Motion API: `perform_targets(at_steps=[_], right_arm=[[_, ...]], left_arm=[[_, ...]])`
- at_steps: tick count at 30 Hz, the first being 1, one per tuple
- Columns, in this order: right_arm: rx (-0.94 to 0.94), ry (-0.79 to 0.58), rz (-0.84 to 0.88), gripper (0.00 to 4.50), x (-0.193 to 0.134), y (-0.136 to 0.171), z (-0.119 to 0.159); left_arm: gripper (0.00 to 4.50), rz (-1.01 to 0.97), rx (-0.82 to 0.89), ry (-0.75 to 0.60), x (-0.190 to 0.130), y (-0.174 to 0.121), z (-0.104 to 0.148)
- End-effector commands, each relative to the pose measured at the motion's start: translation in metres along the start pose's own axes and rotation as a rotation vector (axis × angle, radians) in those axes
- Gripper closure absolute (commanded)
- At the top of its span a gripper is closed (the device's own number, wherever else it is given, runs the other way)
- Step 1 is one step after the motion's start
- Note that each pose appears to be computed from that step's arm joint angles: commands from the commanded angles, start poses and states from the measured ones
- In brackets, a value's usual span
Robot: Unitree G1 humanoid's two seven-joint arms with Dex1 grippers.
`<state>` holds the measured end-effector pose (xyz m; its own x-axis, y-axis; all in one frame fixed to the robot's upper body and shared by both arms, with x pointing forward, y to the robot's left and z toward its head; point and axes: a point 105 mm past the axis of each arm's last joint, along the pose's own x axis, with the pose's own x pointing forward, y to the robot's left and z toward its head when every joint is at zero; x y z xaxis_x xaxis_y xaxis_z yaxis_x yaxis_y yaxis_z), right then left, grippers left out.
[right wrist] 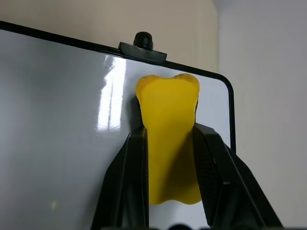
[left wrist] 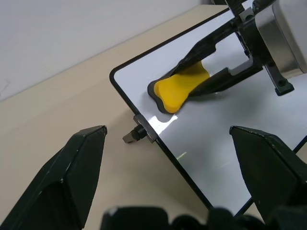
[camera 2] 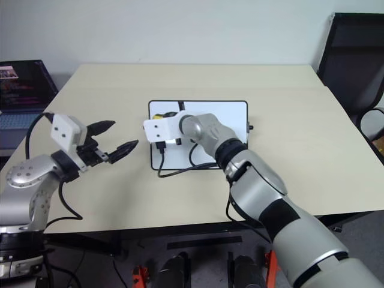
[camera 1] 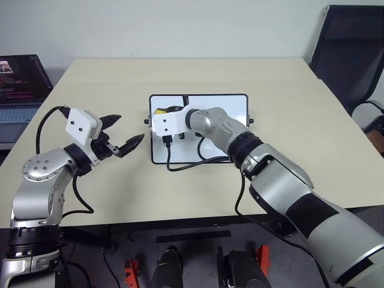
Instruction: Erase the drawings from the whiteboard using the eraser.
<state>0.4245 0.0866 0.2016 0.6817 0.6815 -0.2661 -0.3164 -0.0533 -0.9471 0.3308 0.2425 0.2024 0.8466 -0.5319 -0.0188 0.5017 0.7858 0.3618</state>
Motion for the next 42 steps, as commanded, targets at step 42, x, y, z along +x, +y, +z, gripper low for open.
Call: perform_targets(at_steps=[42], right_arm=[[1.078, 0.349, -0.121, 3.54, -0.228, 0.106, -0.127]], left_arm=[[0.00, -0.505, 0.002, -0.128, 0.038, -0.093, 0.046]])
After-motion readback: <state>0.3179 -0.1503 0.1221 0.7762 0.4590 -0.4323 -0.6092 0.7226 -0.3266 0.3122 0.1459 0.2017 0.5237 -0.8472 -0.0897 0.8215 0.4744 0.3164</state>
